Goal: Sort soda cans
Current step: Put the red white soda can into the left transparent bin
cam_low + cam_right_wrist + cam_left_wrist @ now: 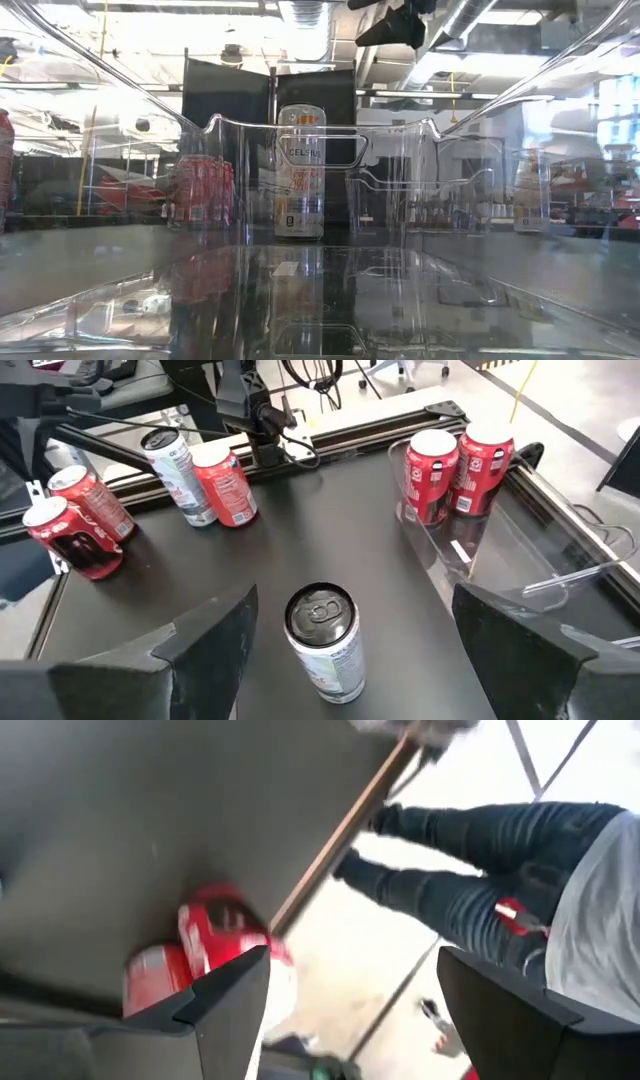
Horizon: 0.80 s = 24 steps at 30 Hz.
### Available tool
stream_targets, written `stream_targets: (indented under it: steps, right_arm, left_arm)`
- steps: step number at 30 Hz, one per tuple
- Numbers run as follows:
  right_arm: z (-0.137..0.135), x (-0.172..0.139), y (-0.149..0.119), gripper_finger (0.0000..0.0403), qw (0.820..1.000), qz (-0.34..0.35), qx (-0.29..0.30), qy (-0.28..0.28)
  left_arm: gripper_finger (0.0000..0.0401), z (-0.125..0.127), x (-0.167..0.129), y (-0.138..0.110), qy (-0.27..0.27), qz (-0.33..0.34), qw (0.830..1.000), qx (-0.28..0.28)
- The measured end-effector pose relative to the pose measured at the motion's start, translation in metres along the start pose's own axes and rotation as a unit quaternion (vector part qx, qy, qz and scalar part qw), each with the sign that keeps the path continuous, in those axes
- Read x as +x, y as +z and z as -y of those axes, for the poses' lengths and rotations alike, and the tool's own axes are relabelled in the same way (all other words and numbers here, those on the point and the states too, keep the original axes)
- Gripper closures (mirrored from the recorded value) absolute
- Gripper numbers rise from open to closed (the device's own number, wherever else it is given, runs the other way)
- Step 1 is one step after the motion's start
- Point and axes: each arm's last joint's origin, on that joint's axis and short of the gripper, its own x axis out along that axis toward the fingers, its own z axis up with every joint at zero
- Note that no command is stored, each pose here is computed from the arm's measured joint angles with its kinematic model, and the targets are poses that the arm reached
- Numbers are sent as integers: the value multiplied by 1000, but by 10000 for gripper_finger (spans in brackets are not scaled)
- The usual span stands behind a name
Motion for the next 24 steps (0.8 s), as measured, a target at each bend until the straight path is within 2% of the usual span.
stream_targets:
  steps: [6, 8, 12, 16, 24]
  right_arm:
    - [4, 0, 1, 59, 1000, 1, -9, -6]
    - [5, 0, 1, 61, 1000, 1, -10, -9]
    - [7, 0, 1, 63, 1000, 1, -16, -12]
    - [9, 1, 2, 63, 1000, 2, -15, -15]
    - [10, 1, -1, 63, 999, -7, -16, -31]
  left_arm:
    - [120, 0, 2, -21, 5, -24, 998, -54]
    - [119, 0, 2, -29, 8, -34, 998, -54]
    - [107, -2, 3, -40, 13, -42, 999, -29]
    - [79, -2, 3, -47, 10, -13, 1000, 25]
    - [20, -12, 12, -48, 41, -5, 996, 84]
